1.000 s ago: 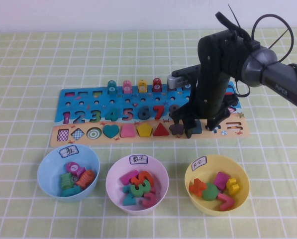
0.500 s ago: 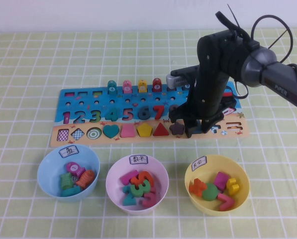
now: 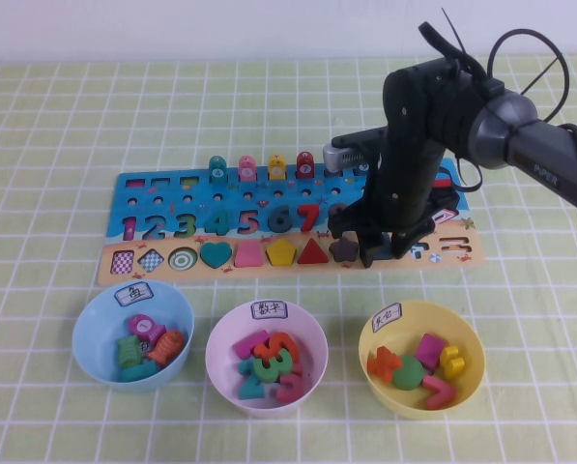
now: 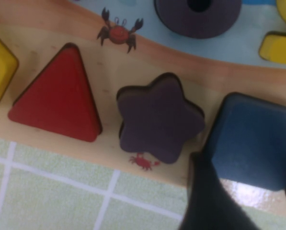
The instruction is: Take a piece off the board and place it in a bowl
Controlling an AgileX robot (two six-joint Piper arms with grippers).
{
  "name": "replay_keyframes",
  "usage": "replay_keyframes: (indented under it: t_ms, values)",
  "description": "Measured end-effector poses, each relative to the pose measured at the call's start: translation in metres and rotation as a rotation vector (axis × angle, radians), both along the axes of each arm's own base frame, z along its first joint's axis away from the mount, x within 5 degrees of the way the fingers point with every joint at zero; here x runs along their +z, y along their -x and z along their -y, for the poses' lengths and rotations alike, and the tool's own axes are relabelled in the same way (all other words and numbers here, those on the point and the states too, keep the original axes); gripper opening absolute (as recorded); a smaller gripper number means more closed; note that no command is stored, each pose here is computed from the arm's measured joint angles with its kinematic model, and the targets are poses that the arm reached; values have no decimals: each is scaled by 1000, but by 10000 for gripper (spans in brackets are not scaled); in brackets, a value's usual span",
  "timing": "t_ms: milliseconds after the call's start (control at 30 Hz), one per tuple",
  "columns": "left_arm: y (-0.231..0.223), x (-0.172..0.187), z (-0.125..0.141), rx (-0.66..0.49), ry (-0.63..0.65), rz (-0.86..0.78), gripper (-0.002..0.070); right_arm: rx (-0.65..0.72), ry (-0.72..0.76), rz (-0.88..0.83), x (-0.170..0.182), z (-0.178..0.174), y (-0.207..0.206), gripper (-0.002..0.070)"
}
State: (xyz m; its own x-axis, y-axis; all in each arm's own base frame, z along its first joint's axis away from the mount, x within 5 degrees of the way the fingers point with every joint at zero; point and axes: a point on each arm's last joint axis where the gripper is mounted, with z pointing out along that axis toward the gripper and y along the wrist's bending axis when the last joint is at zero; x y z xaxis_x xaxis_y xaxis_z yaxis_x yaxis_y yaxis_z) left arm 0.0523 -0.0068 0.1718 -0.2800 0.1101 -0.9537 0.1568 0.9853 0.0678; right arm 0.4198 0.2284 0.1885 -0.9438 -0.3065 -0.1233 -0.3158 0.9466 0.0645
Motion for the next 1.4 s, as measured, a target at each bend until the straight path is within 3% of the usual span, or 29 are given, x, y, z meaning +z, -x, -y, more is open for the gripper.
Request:
replay_keyframes:
  t_ms: [1100, 1233, 1400]
  values:
    - [0, 0, 0, 0, 0, 0, -5, 18, -46, 53, 19, -5, -5, 298]
    - [0, 0, 0, 0, 0, 0, -5, 53, -71, 95, 41, -4, -1, 298]
    - [0, 0, 0, 0, 0, 0, -5, 110, -121, 195, 96, -5, 20, 298]
